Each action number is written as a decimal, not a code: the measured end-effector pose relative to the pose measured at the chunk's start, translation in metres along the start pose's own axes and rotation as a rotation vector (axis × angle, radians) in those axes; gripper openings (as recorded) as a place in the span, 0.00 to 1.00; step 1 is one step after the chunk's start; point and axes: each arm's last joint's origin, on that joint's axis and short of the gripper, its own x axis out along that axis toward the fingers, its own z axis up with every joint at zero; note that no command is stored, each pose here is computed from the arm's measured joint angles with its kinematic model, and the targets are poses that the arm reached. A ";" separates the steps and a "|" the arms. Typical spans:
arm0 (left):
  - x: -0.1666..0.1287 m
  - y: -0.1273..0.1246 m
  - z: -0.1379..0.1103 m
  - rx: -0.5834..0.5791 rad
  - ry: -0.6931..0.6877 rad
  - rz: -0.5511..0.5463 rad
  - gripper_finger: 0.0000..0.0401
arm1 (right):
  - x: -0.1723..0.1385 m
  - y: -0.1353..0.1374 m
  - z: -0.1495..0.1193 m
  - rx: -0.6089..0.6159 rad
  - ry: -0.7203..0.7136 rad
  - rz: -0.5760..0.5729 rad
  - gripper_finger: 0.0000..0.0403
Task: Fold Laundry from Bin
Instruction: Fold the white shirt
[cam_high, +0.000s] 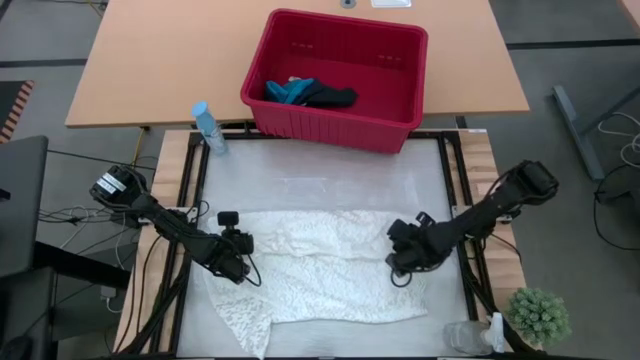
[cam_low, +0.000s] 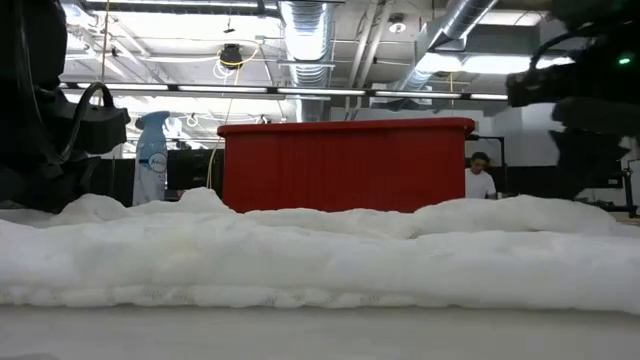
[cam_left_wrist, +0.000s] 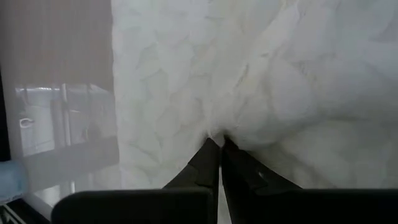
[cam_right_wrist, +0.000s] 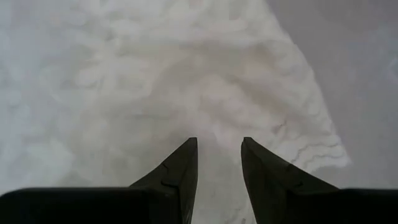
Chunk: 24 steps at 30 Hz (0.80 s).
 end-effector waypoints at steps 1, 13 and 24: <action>0.000 0.000 0.000 0.004 -0.001 0.003 0.00 | 0.000 0.000 -0.003 0.003 0.000 -0.004 0.37; 0.000 0.000 0.000 0.018 -0.003 0.007 0.00 | 0.029 -0.025 -0.018 0.136 0.126 -0.170 0.28; 0.000 0.000 -0.001 0.030 0.004 0.004 0.00 | -0.017 -0.010 -0.012 -0.226 -0.182 0.121 0.27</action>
